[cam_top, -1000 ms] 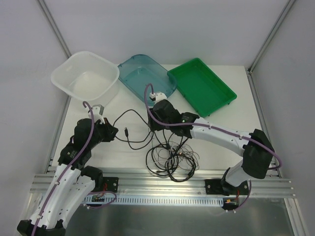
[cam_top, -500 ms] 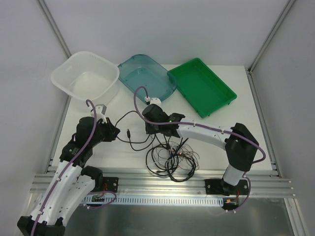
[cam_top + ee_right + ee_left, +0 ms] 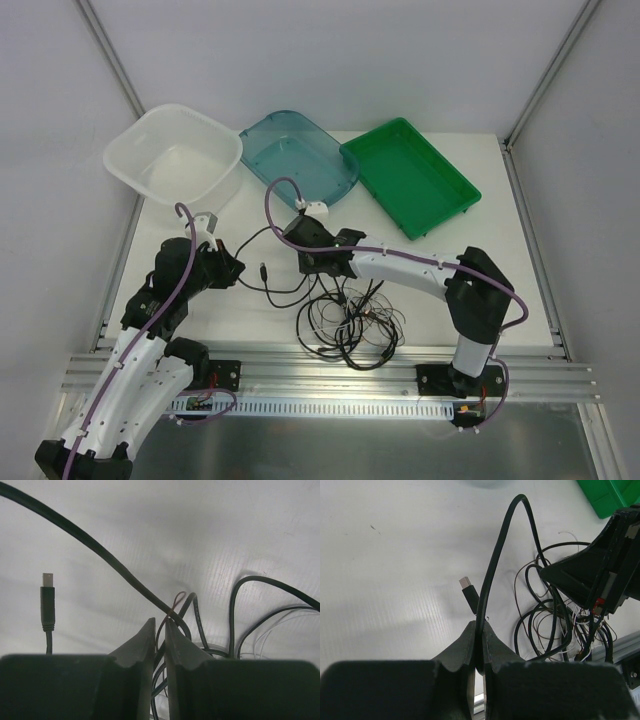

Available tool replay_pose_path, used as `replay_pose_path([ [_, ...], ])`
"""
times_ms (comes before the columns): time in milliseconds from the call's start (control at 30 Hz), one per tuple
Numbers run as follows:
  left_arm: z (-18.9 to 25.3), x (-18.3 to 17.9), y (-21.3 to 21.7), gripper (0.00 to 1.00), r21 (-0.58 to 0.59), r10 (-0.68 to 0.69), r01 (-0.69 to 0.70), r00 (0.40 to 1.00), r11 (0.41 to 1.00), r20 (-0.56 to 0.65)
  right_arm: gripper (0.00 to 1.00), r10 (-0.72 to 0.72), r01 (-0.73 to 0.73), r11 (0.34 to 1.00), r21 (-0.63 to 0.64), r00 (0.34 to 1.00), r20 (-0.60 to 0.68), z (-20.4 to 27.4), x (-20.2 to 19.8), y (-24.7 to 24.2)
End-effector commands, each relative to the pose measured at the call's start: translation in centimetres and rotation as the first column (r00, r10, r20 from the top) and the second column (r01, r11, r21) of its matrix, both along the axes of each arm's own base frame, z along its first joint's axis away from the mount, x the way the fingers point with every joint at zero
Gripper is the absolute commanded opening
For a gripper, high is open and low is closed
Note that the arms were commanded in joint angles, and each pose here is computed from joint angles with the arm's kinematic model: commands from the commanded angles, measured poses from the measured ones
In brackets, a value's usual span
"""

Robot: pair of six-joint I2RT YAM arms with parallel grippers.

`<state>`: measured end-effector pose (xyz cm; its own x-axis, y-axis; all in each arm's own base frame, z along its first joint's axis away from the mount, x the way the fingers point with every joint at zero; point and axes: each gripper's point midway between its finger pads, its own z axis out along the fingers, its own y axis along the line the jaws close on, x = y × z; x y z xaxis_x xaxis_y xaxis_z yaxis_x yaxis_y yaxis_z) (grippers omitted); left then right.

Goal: Untangle the cables

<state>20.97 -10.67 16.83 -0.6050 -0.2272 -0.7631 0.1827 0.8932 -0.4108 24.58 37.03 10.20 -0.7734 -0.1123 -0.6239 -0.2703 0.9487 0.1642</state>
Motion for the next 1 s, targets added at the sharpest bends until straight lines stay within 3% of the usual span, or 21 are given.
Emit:
replay_pose_path([
  [0, 1.0, 0.4, -0.2, 0.00, -0.007, -0.015, 0.015, 0.999, 1.000, 0.046, 0.14, -0.048, 0.048, 0.999, -0.017, 0.998, 0.030, 1.2, 0.5, -0.4],
  [33, 0.9, 0.5, -0.1, 0.00, -0.005, -0.012, 0.013, 0.999, 1.000, 0.045, 0.07, -0.049, 0.050, 0.999, -0.014, 0.998, 0.031, 1.3, 0.6, -0.4],
  [100, 0.8, 0.5, -0.1, 0.00, -0.003, -0.013, 0.013, 0.999, 1.000, 0.044, 0.02, -0.032, 0.032, 0.999, 0.003, 0.999, 0.035, 2.1, 0.5, -0.1],
  [267, 0.6, 0.6, 0.0, 0.00, 0.003, -0.008, 0.008, 0.999, 1.000, 0.033, 0.01, 0.004, -0.013, 0.995, 0.099, 0.995, 0.098, 7.5, 0.6, 0.4],
  [400, 0.5, 0.7, 0.3, 0.00, 0.012, 0.013, -0.013, 0.999, 1.000, 0.035, 0.01, -0.055, 0.023, 0.988, 0.153, 0.977, 0.204, 12.8, 1.7, -2.6],
  [533, 0.6, 0.7, 0.6, 0.00, 0.012, 0.030, -0.031, 0.999, 0.999, 0.044, 0.01, -0.154, 0.131, 0.984, 0.119, 0.967, 0.205, 12.2, 3.4, -7.6],
  [600, 0.9, 0.7, 0.6, 0.00, 0.009, 0.032, -0.032, 0.998, 0.999, 0.056, 0.01, -0.163, 0.153, 0.986, 0.071, 0.973, 0.161, 9.3, 3.0, -9.5],
  [700, 1.6, 0.5, 0.5, 0.00, -0.010, 0.030, -0.030, 0.996, 1.000, 0.079, 0.19, -0.128, 0.125, 0.991, 0.036, 0.989, 0.080, 5.9, 1.8, -10.7],
  [733, 1.7, 0.4, 0.5, 0.00, -0.012, 0.027, -0.026, 0.996, 1.000, 0.084, 0.36, -0.109, 0.108, 0.994, 0.026, 0.992, 0.066, 5.3, 1.4, -10.8],
  [833, 4.1, -0.1, -0.5, 0.00, -0.066, -0.017, 0.026, 0.992, 0.997, 0.123, 0.59, -0.038, 0.037, 0.999, 0.031, 0.998, 0.040, 4.2, -0.6, -10.8],
  [967, 8.9, -0.7, -1.7, 0.00, -0.153, -0.048, 0.078, 0.980, 0.985, 0.191, 0.67, 0.024, -0.028, 0.999, 0.041, 0.996, 0.090, 5.5, -2.1, -11.7],
])
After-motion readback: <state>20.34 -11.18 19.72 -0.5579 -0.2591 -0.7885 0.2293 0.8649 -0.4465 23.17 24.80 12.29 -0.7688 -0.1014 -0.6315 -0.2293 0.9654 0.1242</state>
